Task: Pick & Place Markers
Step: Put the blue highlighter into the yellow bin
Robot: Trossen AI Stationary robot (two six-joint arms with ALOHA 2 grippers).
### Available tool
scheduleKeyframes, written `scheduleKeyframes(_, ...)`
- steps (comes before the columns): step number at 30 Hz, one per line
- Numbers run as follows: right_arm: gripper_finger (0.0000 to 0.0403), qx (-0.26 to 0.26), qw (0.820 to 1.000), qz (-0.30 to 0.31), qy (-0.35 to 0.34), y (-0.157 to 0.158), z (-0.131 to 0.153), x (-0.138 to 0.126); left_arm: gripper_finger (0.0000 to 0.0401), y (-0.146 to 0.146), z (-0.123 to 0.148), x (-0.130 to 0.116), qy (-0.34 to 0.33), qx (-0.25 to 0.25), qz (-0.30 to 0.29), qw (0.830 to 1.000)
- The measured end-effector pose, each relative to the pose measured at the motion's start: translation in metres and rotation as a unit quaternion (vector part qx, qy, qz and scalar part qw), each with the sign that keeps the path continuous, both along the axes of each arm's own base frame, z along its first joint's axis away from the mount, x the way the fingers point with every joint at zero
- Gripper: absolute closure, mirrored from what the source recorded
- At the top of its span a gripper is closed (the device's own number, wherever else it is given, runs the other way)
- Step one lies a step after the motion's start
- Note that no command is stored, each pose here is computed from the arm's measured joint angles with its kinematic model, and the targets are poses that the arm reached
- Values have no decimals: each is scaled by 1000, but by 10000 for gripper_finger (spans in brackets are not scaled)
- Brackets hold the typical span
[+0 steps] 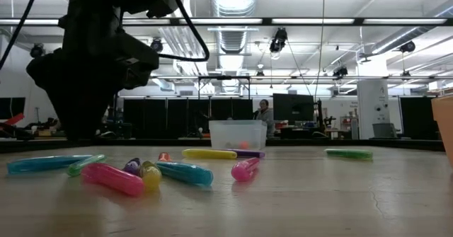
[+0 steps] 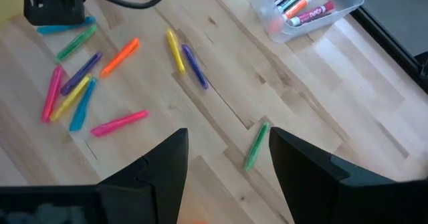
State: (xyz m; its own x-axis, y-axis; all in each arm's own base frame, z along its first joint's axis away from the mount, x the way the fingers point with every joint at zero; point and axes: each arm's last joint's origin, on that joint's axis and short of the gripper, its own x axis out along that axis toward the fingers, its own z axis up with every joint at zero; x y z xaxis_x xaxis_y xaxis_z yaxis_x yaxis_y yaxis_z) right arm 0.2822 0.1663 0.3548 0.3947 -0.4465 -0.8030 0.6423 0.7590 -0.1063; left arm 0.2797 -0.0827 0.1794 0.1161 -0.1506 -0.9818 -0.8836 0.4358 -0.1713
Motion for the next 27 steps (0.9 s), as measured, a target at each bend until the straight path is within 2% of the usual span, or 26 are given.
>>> scheduleKeyframes(9, 200, -2, 1000, 4, 2, 0, 0, 0, 284, -2, -17, 6, 22, 2, -2, 1000)
scheduleKeyframes(16, 200, -1, 1000, 4, 2, 0, 0, 0, 288, -4, -31, 9, 45, -1, -30, 999)
scheduleKeyframes(19, 200, -1, 1000, 4, 2, 0, 0, -1, 307, -4, -32, 9, 47, -1, -34, 998)
scheduleKeyframes(27, 200, 0, 1000, 3, 1, 0, 0, -1, 387, 0, -22, 8, 19, 8, -43, 999)
